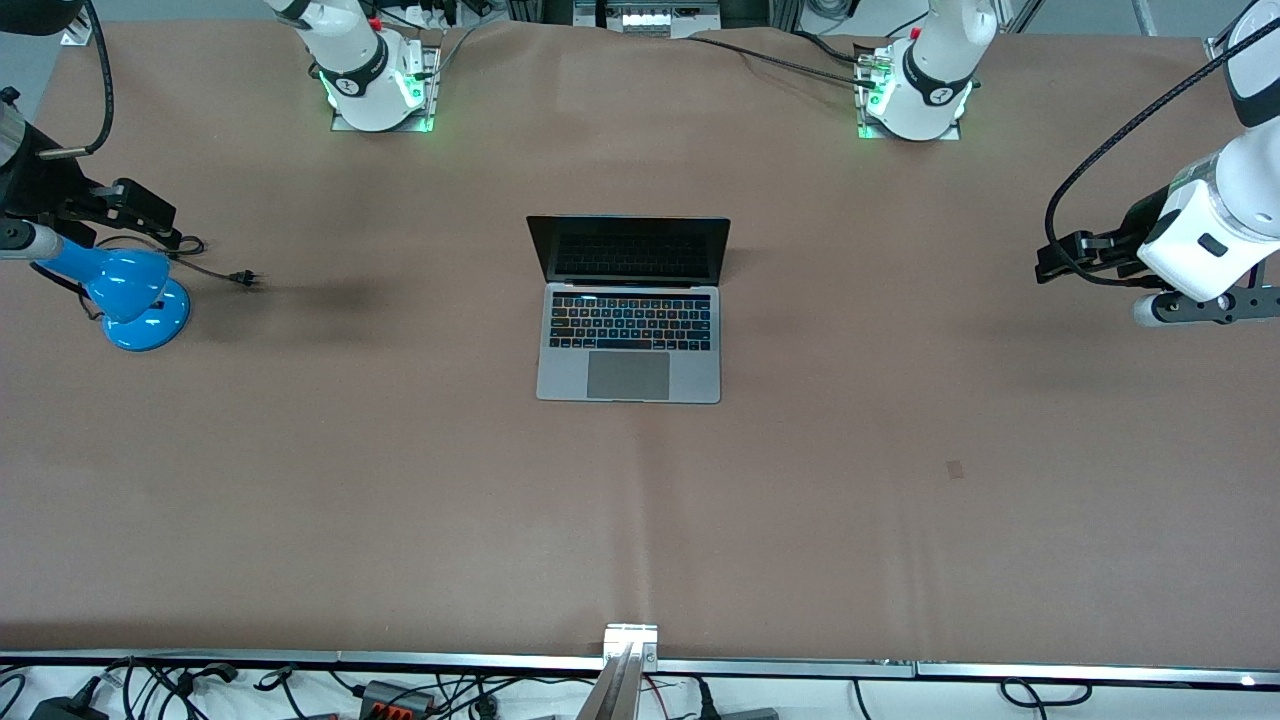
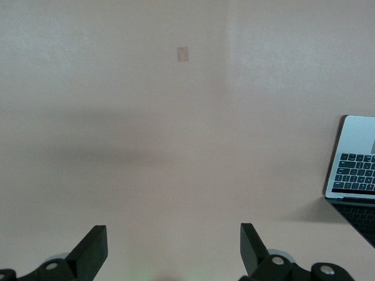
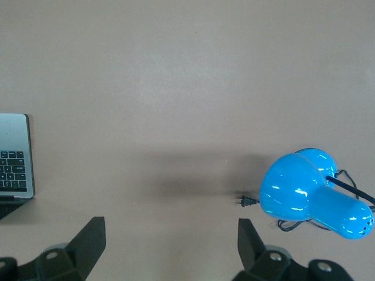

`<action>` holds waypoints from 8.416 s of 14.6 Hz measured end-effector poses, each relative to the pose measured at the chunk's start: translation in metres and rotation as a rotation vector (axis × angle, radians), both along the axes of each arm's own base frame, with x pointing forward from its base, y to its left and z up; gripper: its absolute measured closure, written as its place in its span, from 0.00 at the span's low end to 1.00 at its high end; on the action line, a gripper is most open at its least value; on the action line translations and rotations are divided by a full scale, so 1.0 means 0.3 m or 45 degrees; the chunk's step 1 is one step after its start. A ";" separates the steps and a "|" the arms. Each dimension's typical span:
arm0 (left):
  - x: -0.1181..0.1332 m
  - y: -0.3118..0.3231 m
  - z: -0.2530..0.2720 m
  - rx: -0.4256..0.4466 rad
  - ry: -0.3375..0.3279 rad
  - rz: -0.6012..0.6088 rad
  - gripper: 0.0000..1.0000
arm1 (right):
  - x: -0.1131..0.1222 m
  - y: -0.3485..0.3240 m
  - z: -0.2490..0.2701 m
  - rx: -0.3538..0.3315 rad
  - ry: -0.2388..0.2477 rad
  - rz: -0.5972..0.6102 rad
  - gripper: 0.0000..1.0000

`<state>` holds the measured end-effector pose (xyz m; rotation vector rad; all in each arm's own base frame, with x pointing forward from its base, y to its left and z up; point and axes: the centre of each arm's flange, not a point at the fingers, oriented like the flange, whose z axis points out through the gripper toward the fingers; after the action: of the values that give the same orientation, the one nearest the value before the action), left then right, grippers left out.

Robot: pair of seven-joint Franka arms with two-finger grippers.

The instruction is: Close laptop with both arms from behind

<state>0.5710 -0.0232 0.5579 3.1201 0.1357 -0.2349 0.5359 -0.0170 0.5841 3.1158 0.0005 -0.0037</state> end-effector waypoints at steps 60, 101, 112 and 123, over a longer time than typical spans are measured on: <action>-0.509 -0.983 -0.638 -0.070 0.367 -0.016 0.99 | -0.345 1.139 -0.738 0.228 0.731 0.289 0.99; -0.237 -1.209 -0.960 -0.281 -0.069 0.100 0.99 | 0.070 1.111 -0.981 0.366 0.204 -0.014 0.99; -0.185 -1.241 -1.206 -0.379 -0.249 -0.074 0.99 | 0.172 1.135 -1.313 0.304 0.269 -0.044 0.99; -0.163 -1.278 -1.218 -0.366 -0.347 -0.157 0.99 | 0.179 1.149 -1.333 0.303 0.254 -0.039 0.99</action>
<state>0.5221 -0.4067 0.1924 2.8387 -0.0864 0.1576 0.5897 0.3276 0.1842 3.3365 -0.0463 -0.3394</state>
